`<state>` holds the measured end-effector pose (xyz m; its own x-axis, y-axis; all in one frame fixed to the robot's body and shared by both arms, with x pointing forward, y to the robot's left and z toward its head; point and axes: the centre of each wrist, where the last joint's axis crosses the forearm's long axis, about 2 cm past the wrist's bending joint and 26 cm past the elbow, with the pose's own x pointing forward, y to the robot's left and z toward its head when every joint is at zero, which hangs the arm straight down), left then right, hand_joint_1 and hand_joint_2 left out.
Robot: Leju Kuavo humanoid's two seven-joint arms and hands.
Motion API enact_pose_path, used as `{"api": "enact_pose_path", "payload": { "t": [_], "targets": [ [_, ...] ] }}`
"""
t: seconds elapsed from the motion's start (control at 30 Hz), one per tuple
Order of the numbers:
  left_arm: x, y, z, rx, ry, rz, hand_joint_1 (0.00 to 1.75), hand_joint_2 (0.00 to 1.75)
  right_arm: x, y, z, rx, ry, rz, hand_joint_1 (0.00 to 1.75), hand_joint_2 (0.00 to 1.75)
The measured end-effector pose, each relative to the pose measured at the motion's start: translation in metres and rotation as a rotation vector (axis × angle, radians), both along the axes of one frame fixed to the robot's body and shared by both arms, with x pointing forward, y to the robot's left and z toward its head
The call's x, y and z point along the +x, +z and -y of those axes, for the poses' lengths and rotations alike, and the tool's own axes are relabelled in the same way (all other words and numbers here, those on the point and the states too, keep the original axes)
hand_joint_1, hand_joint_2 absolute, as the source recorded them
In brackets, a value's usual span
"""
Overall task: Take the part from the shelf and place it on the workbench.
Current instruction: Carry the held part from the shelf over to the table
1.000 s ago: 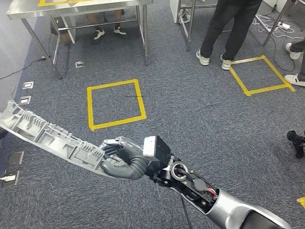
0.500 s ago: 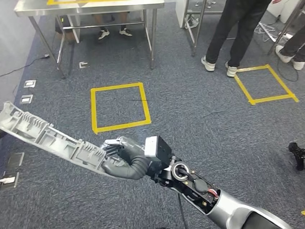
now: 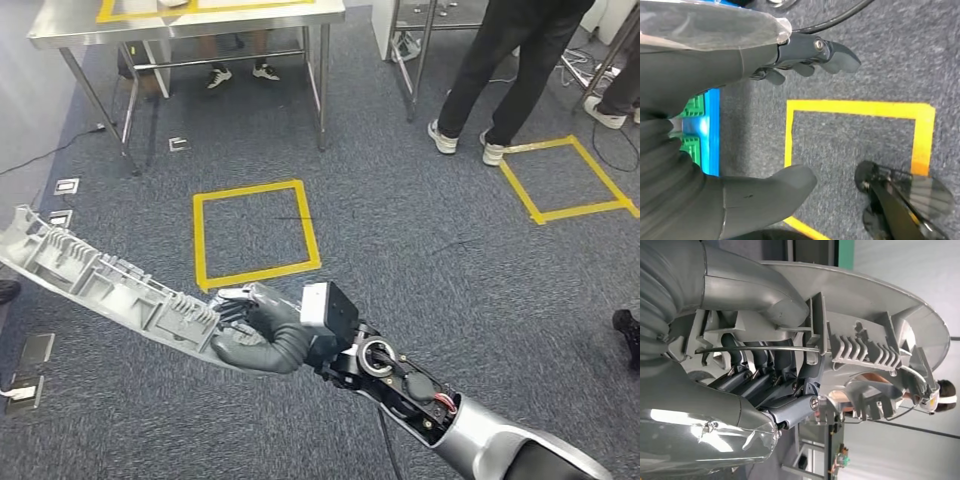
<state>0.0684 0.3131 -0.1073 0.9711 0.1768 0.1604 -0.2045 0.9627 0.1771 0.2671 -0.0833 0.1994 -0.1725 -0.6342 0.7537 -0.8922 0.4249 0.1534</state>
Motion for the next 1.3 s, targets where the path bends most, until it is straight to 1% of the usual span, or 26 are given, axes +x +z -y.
{"api": "enact_pose_path", "payload": {
  "t": [1.3],
  "targets": [
    [0.0004, 0.0001, -0.0011, 0.003, -0.006, -0.004, 0.0, 1.75, -0.0035, -0.0068, 0.0024, 0.012, -0.033, -0.04, 1.75, 1.75]
  ]
}}
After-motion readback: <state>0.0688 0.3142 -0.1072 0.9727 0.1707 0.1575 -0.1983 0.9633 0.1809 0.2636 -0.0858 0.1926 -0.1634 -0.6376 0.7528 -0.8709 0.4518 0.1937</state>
